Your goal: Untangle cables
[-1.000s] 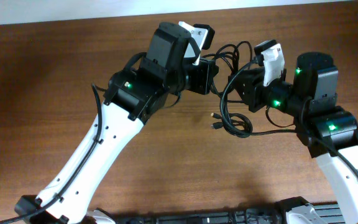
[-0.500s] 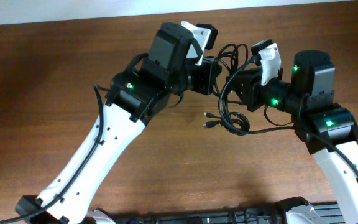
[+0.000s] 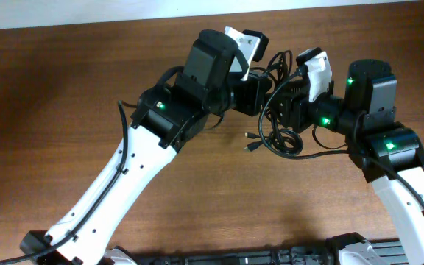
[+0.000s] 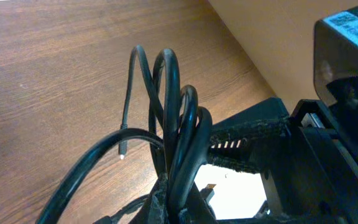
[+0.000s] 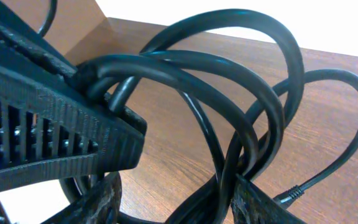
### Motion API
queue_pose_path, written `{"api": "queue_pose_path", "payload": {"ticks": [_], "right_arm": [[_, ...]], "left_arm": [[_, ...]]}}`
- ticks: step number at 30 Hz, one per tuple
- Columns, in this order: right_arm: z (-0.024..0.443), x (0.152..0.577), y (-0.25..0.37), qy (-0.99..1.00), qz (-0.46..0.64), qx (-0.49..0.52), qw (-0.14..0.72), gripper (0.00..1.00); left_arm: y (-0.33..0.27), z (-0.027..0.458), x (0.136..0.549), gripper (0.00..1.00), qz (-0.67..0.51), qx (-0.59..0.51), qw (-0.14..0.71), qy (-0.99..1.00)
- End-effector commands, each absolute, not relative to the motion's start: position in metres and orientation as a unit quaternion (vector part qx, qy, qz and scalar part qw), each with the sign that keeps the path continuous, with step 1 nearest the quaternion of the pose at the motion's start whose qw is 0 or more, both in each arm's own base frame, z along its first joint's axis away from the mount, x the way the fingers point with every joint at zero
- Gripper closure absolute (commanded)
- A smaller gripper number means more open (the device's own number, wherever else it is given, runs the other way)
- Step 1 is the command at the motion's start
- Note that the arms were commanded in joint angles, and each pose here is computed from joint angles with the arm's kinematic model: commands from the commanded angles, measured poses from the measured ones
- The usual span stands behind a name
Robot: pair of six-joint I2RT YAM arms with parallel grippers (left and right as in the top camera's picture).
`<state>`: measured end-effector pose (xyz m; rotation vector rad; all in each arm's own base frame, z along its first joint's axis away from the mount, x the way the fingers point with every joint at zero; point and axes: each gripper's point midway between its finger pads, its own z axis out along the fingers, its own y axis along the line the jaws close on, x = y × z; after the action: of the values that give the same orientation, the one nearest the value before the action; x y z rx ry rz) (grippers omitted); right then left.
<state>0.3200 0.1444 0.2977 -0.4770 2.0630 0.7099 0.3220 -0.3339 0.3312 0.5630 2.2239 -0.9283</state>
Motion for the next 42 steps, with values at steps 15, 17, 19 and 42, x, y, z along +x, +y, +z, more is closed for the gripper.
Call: {"api": "queue_pose_path", "payload": {"ticks": [15,17,19,42], "right_arm": [[0.288,0.326,0.131,0.85,0.24,-0.17,0.437,0.53],[0.288,0.326,0.131,0.85,0.24,-0.17,0.437,0.54],[0.288,0.326,0.131,0.85,0.24,-0.17,0.437,0.54],[0.289,0.325,0.132,0.848,0.245,-0.173,0.437,0.96]], "left_arm": [[-0.341,0.335,0.311,1.0,-0.355,0.265,0.328,0.834],[-0.341,0.335,0.31,1.0,-0.357,0.267,0.327,0.833],[-0.344,0.337,0.307,1.0,-0.367,0.272,0.322,0.829],[-0.319,0.331,0.339,1.0,-0.296,0.194,0.364,0.861]]}}
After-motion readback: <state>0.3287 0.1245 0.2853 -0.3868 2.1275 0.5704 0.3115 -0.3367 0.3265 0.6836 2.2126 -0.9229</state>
